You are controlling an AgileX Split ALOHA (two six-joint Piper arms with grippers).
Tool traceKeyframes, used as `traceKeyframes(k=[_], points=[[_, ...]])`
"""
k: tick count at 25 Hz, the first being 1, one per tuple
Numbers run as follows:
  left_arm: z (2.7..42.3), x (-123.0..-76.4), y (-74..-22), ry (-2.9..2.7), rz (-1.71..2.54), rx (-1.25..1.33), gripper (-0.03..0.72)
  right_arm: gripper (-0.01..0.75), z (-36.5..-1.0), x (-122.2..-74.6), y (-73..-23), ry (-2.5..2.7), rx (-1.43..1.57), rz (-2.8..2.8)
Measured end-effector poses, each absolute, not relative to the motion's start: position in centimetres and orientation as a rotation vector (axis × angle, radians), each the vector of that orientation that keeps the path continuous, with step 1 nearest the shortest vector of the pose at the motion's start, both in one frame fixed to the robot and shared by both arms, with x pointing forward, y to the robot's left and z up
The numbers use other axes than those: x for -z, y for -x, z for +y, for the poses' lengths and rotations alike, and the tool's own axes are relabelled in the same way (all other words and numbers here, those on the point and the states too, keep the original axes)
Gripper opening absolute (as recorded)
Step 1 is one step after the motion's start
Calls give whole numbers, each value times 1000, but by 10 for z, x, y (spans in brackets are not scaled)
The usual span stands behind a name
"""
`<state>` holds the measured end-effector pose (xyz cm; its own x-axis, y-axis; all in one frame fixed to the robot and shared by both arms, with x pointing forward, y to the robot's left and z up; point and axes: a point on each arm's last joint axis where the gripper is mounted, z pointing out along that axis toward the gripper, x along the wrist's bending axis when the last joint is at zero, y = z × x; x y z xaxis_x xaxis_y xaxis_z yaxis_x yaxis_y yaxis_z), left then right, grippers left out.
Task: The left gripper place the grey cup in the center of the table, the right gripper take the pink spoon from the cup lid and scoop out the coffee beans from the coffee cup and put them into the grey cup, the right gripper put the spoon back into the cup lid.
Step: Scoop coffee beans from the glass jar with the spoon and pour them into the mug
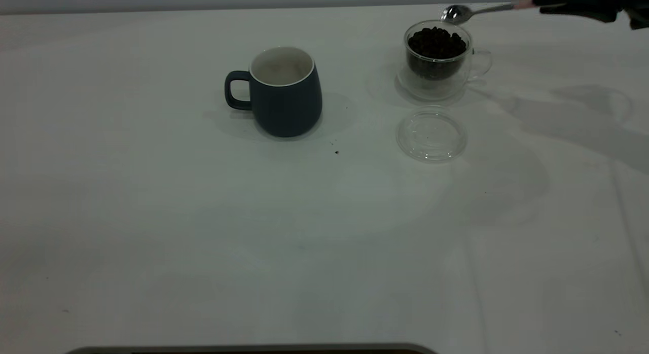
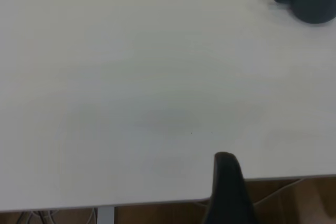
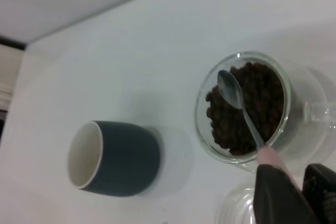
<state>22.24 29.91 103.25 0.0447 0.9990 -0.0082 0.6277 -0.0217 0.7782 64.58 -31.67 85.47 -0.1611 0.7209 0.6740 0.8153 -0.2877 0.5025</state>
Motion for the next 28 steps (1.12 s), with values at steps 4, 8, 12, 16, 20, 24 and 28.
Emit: traceKeyframes(k=[4, 8, 12, 16, 20, 24, 28], points=[[299, -1032, -222, -1715, 1646, -780, 565, 111, -303, -848, -647, 1944, 1436, -1859], [299, -1032, -222, -1715, 1646, -780, 565, 111, -300, -840, -652, 1985, 1453, -1860], [299, -1032, -222, -1715, 1646, -780, 565, 111, -300, -832, -653, 2004, 1457, -1854], [299, -1032, -222, -1715, 1646, -780, 565, 110, -300, -828, -652, 2006, 1442, -1849], [299, -1032, -222, -1715, 1646, -780, 565, 110, -299, -824, -650, 1993, 1417, -1843], [299, -1032, -222, -1715, 1646, -780, 565, 110, -298, -823, -648, 1989, 1389, -1825], [299, -1032, -222, -1716, 1646, -780, 565, 110, -297, -822, -646, 1989, 1343, -1790]])
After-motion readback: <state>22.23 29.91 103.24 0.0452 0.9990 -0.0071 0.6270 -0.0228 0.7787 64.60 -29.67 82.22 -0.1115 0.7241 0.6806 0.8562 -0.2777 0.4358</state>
